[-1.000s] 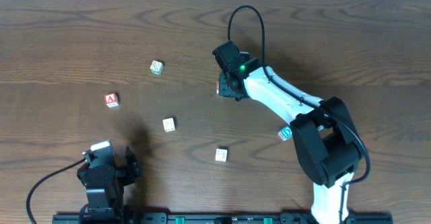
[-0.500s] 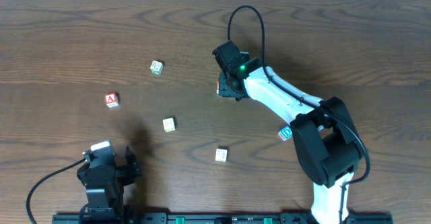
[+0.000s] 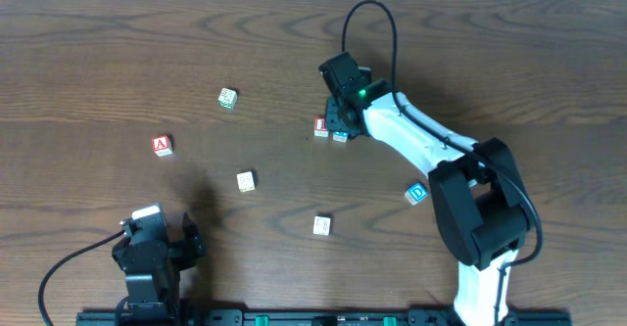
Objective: Spell out Ai2
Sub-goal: 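Set the '2' block beside the 'I' block and open the right gripper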
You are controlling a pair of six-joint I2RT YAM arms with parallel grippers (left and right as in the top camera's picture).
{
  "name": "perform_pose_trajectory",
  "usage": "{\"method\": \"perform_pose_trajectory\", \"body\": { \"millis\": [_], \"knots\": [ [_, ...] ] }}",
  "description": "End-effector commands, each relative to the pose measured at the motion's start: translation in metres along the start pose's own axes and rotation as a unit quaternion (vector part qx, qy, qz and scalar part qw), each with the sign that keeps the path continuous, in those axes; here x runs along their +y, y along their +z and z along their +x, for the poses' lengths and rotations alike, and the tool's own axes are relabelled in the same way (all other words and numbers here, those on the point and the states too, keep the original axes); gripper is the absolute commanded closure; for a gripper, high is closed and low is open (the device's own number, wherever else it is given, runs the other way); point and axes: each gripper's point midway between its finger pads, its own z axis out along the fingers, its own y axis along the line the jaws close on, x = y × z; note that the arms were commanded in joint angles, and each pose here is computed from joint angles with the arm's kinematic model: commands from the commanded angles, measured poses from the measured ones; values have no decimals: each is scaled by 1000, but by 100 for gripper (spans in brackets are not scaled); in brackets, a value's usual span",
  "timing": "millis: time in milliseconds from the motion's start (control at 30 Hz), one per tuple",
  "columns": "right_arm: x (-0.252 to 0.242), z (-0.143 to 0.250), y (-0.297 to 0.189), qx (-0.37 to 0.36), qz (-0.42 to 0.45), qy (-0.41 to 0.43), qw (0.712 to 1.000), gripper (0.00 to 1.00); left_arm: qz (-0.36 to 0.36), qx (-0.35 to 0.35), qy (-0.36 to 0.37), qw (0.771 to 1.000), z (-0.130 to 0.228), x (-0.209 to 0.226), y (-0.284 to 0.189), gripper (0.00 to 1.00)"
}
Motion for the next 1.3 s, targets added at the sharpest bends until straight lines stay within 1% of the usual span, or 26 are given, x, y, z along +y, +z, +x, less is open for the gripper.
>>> {"method": "perform_pose_trajectory", "body": {
  "millis": [0,100,167,200,233,267,300,333,433,500,567,700,800,900,1033,1267],
  "knots": [
    [-6,-19,-9,-28,-4,-6,1000,59,-6,13,9,1000,9,2,3,5],
    [-6,-34,-16,-45,-10,-10,999,60,-6,13,9,1000,9,2,3,5],
    [-6,-40,-22,-51,-12,-18,998,64,-6,13,9,1000,9,2,3,5],
    [-6,-42,-26,-52,-12,-19,998,70,-6,13,9,1000,9,2,3,5],
    [-8,-42,-31,-53,-9,-19,998,79,-6,13,9,1000,9,2,3,5],
    [-10,-42,-36,-53,-5,-19,998,85,-6,13,9,1000,9,2,3,5],
    [-13,-42,-43,-53,1,-19,998,96,-6,13,9,1000,9,2,3,5],
    [-15,-40,-50,-51,6,-20,998,99,-6,13,9,1000,9,2,3,5],
    [-22,-30,-64,-38,19,-8,999,99,-6,13,9,1000,9,2,3,5],
    [-25,-17,-66,-15,29,-2,999,99,-6,13,9,1000,9,2,3,5],
    [-26,-1,-61,9,35,-13,999,99,-6,13,9,1000,9,2,3,4],
    [-20,20,-48,22,32,-28,999,99,-6,13,9,1000,9,2,3,5],
    [-17,31,-40,35,19,-19,999,99,-6,13,9,1000,9,2,3,5],
    [-19,36,-35,36,18,1,999,99,-6,13,9,1000,9,2,3,5],
    [-21,44,-30,43,18,0,999,99,-6,13,9,1000,9,2,3,5],
    [-17,56,-16,48,-6,2,999,99,-6,13,9,1000,9,2,3,5]
  ]
}}
